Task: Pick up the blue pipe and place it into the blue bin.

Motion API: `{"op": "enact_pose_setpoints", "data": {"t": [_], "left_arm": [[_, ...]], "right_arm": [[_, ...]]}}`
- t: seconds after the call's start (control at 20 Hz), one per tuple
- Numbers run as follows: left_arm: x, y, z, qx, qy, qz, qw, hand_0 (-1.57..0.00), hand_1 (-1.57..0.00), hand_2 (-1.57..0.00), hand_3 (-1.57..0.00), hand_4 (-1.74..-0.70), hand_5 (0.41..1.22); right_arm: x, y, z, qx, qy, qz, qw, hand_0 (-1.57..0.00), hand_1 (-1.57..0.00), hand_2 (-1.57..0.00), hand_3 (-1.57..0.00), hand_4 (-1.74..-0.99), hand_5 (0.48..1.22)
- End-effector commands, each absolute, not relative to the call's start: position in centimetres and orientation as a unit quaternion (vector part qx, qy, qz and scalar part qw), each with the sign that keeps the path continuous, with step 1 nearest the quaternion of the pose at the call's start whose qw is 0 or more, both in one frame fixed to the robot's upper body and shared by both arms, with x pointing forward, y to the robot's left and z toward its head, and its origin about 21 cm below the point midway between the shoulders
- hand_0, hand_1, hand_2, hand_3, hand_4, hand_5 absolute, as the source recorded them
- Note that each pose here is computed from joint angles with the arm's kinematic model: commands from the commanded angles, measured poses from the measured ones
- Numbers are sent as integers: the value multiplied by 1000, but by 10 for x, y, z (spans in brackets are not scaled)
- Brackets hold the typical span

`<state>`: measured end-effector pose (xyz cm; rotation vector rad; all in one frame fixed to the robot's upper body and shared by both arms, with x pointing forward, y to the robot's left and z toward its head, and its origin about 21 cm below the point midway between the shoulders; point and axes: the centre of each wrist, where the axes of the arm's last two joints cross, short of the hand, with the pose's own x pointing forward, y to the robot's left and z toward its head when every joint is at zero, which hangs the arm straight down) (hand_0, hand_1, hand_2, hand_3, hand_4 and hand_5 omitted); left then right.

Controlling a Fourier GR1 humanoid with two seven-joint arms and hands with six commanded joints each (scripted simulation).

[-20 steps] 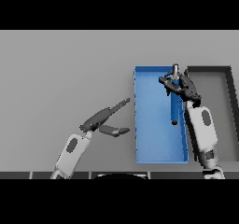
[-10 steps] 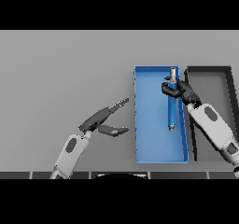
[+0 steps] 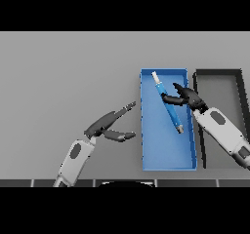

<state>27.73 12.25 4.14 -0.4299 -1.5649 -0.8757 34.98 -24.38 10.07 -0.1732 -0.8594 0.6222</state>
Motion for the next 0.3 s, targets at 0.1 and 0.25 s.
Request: {"op": "enact_pose_setpoints", "data": {"t": [0.1,0.25], "left_arm": [[279,125,40,-180,-675,-380,606,1,1,1,1,-930,496],[288,129,43,-178,-676,-377,607,1,1,1,1,-930,495]], "right_arm": [[348,-242,105,-81,-409,316,852,-19,-17,-17,-4,-1084,713],[348,-244,105,-73,-413,322,849,-19,-17,-17,-4,-1084,714]]}}
